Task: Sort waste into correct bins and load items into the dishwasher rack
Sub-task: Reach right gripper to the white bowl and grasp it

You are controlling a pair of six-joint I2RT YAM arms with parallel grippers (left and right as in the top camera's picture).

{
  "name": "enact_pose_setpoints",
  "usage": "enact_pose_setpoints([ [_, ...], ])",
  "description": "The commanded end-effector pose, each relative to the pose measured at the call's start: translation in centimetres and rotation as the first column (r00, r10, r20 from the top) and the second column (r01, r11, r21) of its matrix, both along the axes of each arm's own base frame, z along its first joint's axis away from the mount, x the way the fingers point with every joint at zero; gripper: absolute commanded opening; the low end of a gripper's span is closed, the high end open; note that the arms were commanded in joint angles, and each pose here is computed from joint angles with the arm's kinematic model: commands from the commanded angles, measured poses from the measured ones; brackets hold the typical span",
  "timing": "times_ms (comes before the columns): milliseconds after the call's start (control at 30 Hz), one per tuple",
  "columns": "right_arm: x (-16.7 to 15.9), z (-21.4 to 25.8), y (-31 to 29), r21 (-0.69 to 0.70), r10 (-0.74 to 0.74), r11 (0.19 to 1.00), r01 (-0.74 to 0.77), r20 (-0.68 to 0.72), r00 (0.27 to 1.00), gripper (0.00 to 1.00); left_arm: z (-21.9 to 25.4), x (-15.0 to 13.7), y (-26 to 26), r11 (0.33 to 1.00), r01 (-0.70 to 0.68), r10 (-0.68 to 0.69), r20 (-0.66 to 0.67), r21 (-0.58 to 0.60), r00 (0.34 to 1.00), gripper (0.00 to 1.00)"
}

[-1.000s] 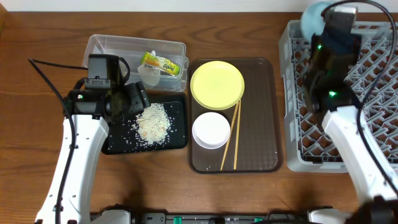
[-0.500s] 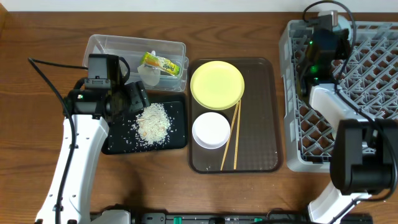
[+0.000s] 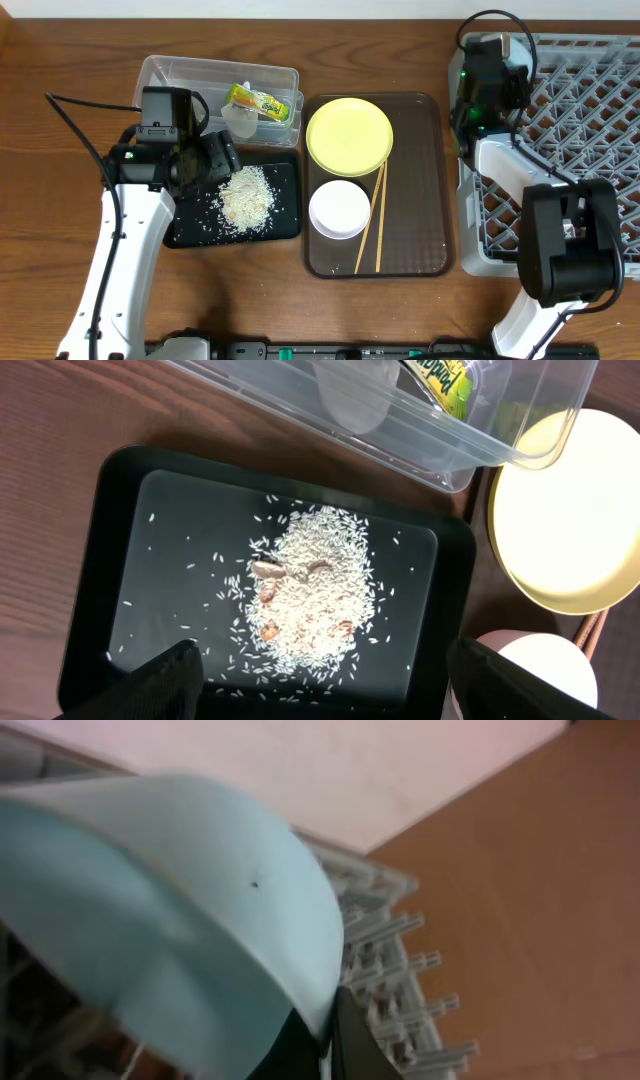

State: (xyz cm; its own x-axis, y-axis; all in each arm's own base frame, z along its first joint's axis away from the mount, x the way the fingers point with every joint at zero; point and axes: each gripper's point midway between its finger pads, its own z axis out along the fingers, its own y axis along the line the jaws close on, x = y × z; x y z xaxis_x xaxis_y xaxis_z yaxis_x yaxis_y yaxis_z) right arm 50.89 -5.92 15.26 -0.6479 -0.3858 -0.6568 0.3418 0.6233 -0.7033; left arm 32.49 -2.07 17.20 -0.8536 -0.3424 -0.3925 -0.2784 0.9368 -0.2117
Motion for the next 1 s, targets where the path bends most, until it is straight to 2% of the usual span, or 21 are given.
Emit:
enact_pose_setpoints([
  [0,-1.1,-0.5,2.0,0.139,-0.012,0.990,0.006,0.044,0.999,0.01,-0.3,-0.1,0.4,1.000,-0.008,0.008,-0.011,0.015,1.000,0.80],
  [67,-2.2,0.0,2.6,0.200,-0.014,0.980,0.006,0.034,0.999,0.03,-0.3,-0.1,0.4,1.000,-0.008,0.008,-0.011,0.015,1.000,0.80],
  [100,-2.6,0.3,2.9,0.222,0.002,0.975,-0.006,0.021,1.000,0.08,-0.3,-0.1,0.4,1.000,-0.008,0.008,-0.011,0.015,1.000,0.81],
  [267,-5.1,1.6,6.8,0.402,0.181,0.903,-0.149,-0.043,0.983,0.47,-0.3,-0.1,0.4,1.000,-0.008,0.008,-0.012,0.016,1.000,0.84],
  [300,-5.8,1.9,8.1,0.453,0.232,0.872,-0.186,-0.050,0.971,0.56,-0.4,-0.1,0.4,1.000,-0.008,0.008,-0.013,0.016,1.000,0.84],
  [367,-7.5,2.4,11.7,0.594,0.352,0.761,-0.262,-0.039,0.935,0.62,-0.4,-0.3,0.4,1.000,-0.009,0.009,-0.021,0.017,1.000,0.84],
  [400,-8.3,2.5,13.3,0.650,0.400,0.704,-0.286,-0.031,0.916,0.62,-0.5,-0.5,0.6,1.000,-0.013,0.013,-0.028,0.026,1.000,0.84],
  [467,-10.5,2.5,17.4,0.789,0.514,0.533,-0.307,-0.013,0.858,0.63,-0.8,-1.0,1.6,0.996,-0.054,0.058,-0.052,0.071,0.997,0.84],
  [533,-12.8,1.8,20.5,0.880,0.586,0.397,-0.261,-0.025,0.810,0.64,-1.2,-1.9,3.7,0.972,-0.186,0.198,-0.077,0.147,0.977,0.84],
  [600,-14.8,0.6,22.5,0.920,0.636,0.339,-0.199,-0.068,0.769,0.64,-1.5,-2.4,4.6,0.953,-0.241,0.261,-0.089,0.186,0.961,0.84],
  [667,-16.7,-1.1,23.8,0.932,0.677,0.331,-0.148,-0.125,0.726,0.65,-1.7,-2.5,4.6,0.951,-0.244,0.265,-0.099,0.189,0.959,0.84],
  [800,-19.5,-5.1,25.8,0.928,0.714,0.369,-0.052,-0.247,0.655,0.62,-2.1,-2.5,4.6,0.952,-0.241,0.265,-0.112,0.190,0.958,0.84],
  [967,-21.4,-9.2,27.6,0.911,0.720,0.411,0.042,-0.353,0.598,0.60,-2.4,-2.4,4.6,0.952,-0.238,0.265,-0.123,0.193,0.956,0.84],
])
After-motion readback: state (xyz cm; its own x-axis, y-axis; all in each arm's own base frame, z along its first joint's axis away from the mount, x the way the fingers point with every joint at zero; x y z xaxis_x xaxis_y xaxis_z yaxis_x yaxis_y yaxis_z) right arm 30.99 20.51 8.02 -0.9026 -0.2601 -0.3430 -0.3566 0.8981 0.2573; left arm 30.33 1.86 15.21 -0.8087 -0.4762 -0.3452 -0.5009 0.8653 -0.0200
